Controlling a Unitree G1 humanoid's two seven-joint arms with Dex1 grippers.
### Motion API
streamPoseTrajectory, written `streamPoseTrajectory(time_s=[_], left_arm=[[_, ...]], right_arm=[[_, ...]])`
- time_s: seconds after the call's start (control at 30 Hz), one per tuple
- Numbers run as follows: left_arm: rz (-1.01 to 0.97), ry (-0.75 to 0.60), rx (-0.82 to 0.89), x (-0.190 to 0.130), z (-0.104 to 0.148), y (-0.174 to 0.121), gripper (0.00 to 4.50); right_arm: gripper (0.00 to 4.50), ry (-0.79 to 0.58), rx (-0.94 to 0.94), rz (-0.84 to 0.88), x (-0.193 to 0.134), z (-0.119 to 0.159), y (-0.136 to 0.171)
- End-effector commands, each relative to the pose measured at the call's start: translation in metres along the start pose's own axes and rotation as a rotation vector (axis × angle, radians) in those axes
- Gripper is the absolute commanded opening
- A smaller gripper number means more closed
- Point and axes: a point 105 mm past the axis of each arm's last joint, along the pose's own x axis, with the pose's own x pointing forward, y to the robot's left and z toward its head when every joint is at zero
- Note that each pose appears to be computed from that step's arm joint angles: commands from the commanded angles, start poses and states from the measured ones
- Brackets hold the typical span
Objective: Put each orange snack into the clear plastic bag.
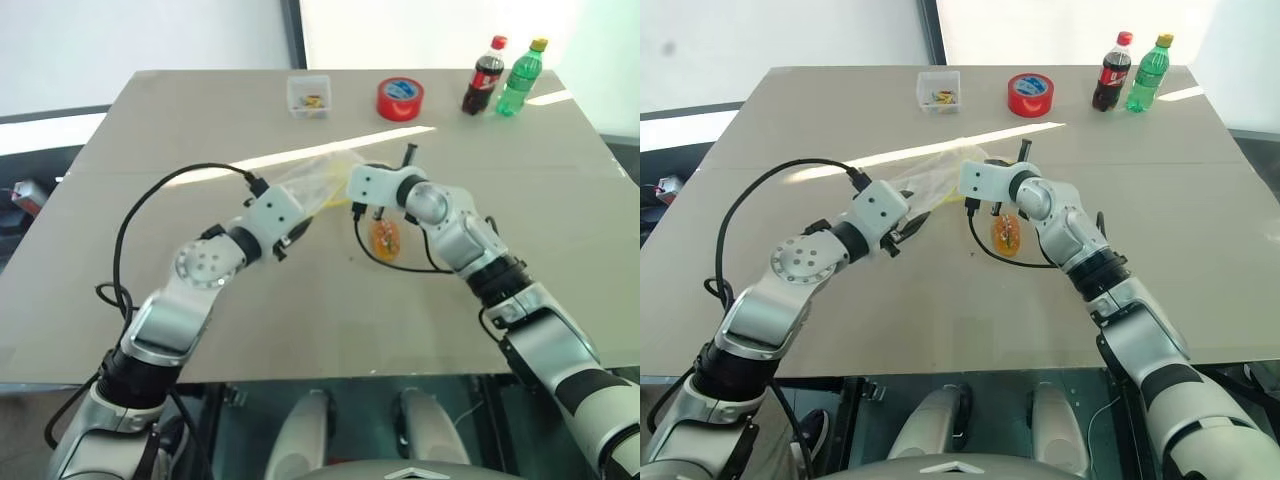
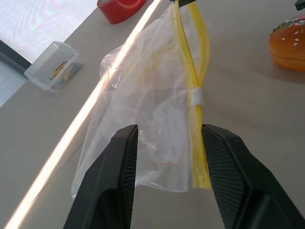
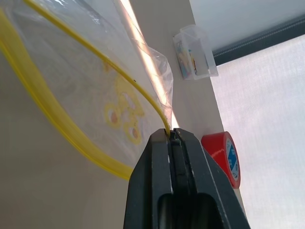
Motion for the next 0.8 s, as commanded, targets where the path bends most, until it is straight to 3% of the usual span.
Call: streamPoseTrajectory(time_s=[0.03,0.33,0.47,0.53,0.67,0.77,0.8], left_arm=[[-0.028,-0.037,0.061,0.0,0.009,-0.006,2.22],[-0.033,-0.03,0.097,0.003,0.004,-0.007,2.22],[-0.038,-0.034,0.089,0.005,0.003,-0.008,1.08],[-0.036,-0.031,0.088,0.006,0.002,-0.008,0.08],[-0.026,-0.026,0.08,0.011,-0.001,-0.01,0.01],[-0.013,-0.023,0.068,0.014,-0.004,-0.01,0.0],[-0.008,-0.024,0.058,0.015,-0.004,-0.01,0.0]], right_arm=[[0.0,-0.036,-0.01,-0.049,-0.004,0.013,-0.015],[0.0,-0.035,-0.006,-0.044,-0.006,0.013,-0.014],[0.0,-0.03,-0.006,-0.04,-0.007,0.012,-0.014],[0.0,-0.027,0.002,-0.037,-0.008,0.012,-0.013],[0.0,-0.02,0.038,-0.043,-0.011,0.014,-0.017],[0.78,-0.013,0.11,0.001,-0.016,0.011,-0.013],[1.41,-0.013,0.115,0.008,-0.017,0.011,-0.013]])
